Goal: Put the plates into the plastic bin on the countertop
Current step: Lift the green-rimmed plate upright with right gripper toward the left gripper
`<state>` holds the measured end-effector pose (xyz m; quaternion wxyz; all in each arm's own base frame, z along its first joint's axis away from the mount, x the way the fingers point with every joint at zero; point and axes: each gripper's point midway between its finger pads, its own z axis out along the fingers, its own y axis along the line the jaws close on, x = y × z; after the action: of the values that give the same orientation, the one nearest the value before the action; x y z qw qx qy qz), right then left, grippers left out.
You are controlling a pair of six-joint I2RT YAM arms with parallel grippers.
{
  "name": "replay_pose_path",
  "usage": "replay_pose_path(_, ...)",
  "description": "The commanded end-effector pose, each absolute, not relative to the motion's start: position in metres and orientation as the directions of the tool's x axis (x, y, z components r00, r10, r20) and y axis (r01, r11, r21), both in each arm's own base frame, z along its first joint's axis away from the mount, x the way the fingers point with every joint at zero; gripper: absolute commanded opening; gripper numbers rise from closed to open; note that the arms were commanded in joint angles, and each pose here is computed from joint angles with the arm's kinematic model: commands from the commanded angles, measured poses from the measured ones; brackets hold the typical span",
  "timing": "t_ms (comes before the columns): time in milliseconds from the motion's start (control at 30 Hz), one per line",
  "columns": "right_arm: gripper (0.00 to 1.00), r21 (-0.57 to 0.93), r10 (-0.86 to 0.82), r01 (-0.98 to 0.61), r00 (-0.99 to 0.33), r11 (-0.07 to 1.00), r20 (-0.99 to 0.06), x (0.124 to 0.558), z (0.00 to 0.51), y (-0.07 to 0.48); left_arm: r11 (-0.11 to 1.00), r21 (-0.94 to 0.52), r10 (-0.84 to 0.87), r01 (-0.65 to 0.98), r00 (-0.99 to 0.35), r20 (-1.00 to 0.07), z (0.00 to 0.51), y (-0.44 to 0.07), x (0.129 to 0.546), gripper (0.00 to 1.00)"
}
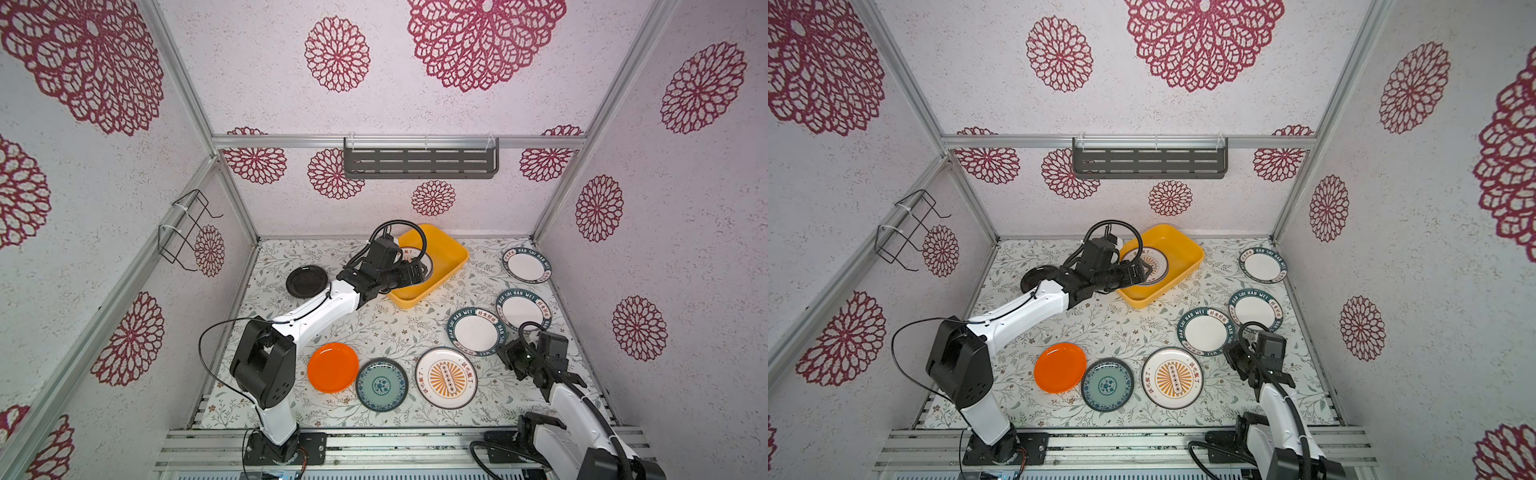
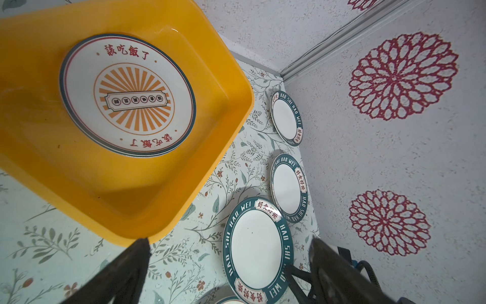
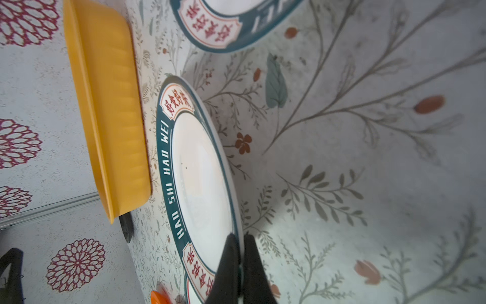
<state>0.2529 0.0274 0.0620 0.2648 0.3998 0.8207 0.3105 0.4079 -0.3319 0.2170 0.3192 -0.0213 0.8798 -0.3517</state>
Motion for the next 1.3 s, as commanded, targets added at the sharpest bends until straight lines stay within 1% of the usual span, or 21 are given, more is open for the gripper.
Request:
replay_pose_path(0,0.0,0.773,0.793,0.372,-0.551,0.513,-0.261,0.272,0.109,0.031,0.728,-0.651,-0.27,0.213,-0.784,-0.559,0.237,-0.331,0.404,0.97)
replay_pose_path(133,0.0,0.804,0.769,0.285,-0.564,0.522,-0.299,0.284,0.148,0.037,0.683,-0.684,-0.251,0.257,-0.797,-0.549,0.25,-0.34,0.397,0.97)
replay_pose_path(333,0.0,0.794,0.71,0.166,-0.578,0.584,-0.401,0.31,0.212,0.037,0.597,-0.736,-0.228,0.318,-0.813,-0.536,0.275,-0.353,0.397,0.98)
replay_pose_path(467,0.0,0.795,0.694,0.106,-0.565,0.598,-0.447,0.323,0.246,0.04,0.526,-0.771,-0.181,0.358,-0.839,-0.513,0.284,-0.359,0.398,0.99)
replay_pose_path(533,0.0,0.802,0.688,0.072,-0.562,0.594,-0.459,0.329,0.26,0.045,0.492,-0.781,-0.15,0.384,-0.847,-0.51,0.289,-0.362,0.399,0.97)
replay_pose_path(667,0.0,0.809,0.681,0.035,-0.562,0.586,-0.469,0.338,0.274,0.055,0.45,-0.791,-0.111,0.415,-0.853,-0.51,0.297,-0.366,0.402,0.96)
replay_pose_path(767,0.0,0.828,0.694,-0.014,-0.538,0.56,-0.478,0.353,0.295,0.07,0.453,-0.789,-0.094,0.415,-0.858,-0.505,0.295,-0.359,0.418,0.96)
replay_pose_path(833,0.0,0.832,0.696,-0.036,-0.529,0.553,-0.485,0.369,0.304,0.082,0.42,-0.806,-0.117,0.417,-0.856,-0.504,0.303,-0.354,0.431,0.95)
replay_pose_path(900,0.0,0.831,0.691,-0.047,-0.532,0.554,-0.49,0.379,0.308,0.091,0.379,-0.822,-0.132,0.425,-0.855,-0.502,0.311,-0.352,0.439,0.92)
replay_pose_path(967,0.0,0.841,0.69,-0.075,-0.534,0.536,-0.489,0.387,0.315,0.102,0.363,-0.83,-0.127,0.424,-0.86,-0.495,0.315,-0.348,0.444,0.88)
replay_pose_path(1000,0.0,0.845,0.691,-0.087,-0.535,0.527,-0.486,0.391,0.318,0.106,0.377,-0.838,-0.118,0.396,-0.876,-0.467,0.298,-0.348,0.452,0.87)
replay_pose_path(1133,0.0,0.857,0.691,-0.116,-0.542,0.503,-0.479,0.403,0.326,0.12,0.403,-0.845,-0.12,0.351,-0.895,-0.429,0.282,-0.337,0.464,0.8)
replay_pose_path(1267,0.0,0.859,0.682,-0.117,-0.559,0.499,-0.472,0.413,0.327,0.132,0.381,-0.854,-0.127,0.355,-0.894,-0.429,0.284,-0.337,0.469,0.7)
